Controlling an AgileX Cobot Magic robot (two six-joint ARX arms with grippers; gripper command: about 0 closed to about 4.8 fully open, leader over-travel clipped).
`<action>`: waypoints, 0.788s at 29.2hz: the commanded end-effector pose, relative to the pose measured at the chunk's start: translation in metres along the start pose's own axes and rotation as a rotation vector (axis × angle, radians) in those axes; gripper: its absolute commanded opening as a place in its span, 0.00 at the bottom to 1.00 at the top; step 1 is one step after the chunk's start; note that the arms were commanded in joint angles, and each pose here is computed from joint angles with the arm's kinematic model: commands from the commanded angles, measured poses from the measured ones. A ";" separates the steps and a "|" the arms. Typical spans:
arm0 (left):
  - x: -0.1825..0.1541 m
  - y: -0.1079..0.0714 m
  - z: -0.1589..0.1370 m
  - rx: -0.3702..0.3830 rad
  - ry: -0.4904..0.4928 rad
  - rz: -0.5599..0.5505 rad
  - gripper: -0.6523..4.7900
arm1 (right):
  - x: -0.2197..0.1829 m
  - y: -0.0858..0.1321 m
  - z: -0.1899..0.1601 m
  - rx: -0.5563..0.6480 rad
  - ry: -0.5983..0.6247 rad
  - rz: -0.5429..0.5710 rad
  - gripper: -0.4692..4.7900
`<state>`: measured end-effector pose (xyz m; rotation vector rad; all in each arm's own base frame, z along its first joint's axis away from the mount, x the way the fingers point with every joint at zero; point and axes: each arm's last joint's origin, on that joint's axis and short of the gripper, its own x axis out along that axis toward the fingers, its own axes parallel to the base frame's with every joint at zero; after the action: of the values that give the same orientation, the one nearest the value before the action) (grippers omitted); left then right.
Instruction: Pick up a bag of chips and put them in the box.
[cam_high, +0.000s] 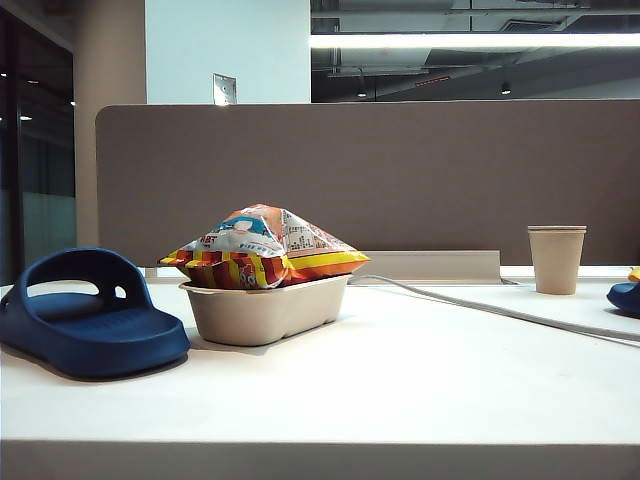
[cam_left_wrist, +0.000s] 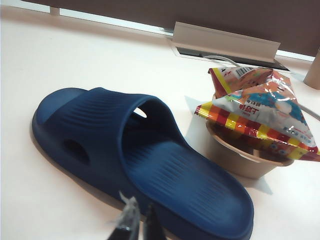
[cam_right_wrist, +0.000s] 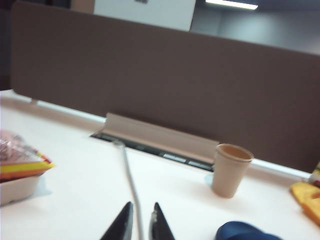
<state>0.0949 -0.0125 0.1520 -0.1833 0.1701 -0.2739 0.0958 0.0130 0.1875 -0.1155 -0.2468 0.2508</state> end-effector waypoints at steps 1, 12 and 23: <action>0.000 0.000 0.000 -0.001 0.006 -0.002 0.16 | -0.002 -0.002 0.004 -0.010 -0.041 -0.022 0.19; 0.000 0.000 0.000 0.000 0.006 -0.002 0.16 | -0.003 -0.004 0.004 -0.016 -0.042 -0.043 0.19; 0.000 0.000 0.000 0.000 0.006 -0.002 0.16 | -0.003 -0.004 0.004 -0.016 -0.042 -0.043 0.19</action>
<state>0.0949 -0.0125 0.1520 -0.1833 0.1701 -0.2742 0.0932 0.0090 0.1907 -0.1230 -0.2846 0.2081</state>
